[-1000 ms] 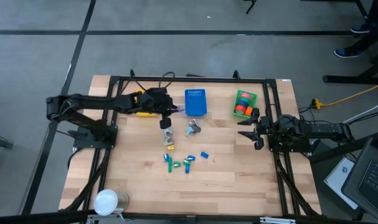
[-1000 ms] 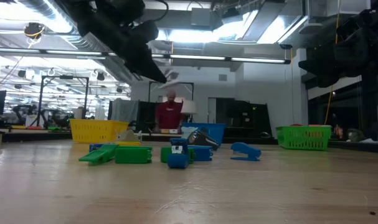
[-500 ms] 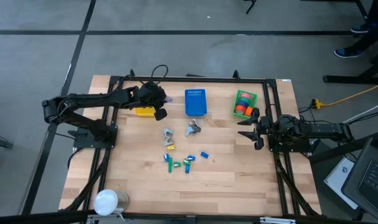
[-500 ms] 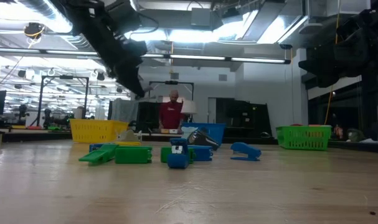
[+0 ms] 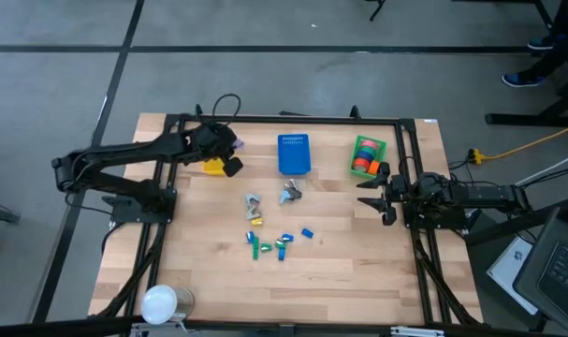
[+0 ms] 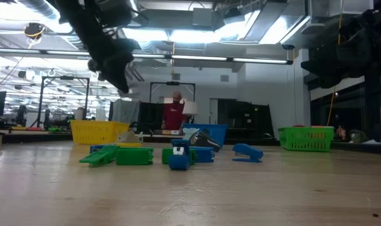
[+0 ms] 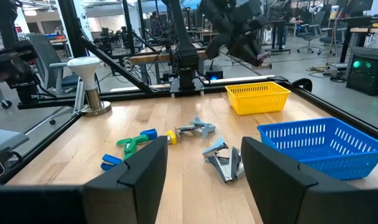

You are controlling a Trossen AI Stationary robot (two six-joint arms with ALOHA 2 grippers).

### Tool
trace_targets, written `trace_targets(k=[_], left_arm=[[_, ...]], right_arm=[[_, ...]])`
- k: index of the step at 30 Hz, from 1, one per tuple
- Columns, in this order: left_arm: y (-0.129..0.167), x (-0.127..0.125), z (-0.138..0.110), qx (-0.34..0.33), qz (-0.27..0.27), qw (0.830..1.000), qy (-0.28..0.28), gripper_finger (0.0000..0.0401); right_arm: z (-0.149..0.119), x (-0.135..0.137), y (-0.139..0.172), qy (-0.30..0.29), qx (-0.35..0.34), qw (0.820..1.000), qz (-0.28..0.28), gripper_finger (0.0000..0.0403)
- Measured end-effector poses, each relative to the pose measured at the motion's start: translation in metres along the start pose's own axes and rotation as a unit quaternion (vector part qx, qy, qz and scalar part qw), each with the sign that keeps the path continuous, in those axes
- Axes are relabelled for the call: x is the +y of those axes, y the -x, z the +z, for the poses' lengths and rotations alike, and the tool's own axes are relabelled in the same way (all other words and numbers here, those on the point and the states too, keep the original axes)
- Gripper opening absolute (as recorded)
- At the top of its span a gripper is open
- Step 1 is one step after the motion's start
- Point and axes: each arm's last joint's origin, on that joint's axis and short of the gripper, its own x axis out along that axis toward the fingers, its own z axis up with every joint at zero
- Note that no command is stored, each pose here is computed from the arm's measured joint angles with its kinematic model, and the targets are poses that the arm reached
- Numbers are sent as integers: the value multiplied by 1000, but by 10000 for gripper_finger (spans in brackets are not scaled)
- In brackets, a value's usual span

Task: Pick and place Stapler, Stapler remover, tape
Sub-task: Put the violet stapler remover into the yellow basket

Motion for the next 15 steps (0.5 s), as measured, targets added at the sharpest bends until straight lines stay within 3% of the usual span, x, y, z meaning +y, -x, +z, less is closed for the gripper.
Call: trace_targets(k=[9, 15], left_arm=[[0, 15, -16, 87, 11, 993, 74, 46], [-14, 21, -17, 110, 41, 988, 102, 40]], right_arm=[[0, 0, 0, 0, 0, 1000, 0, 211], [0, 0, 0, 0, 0, 1000, 0, 211]])
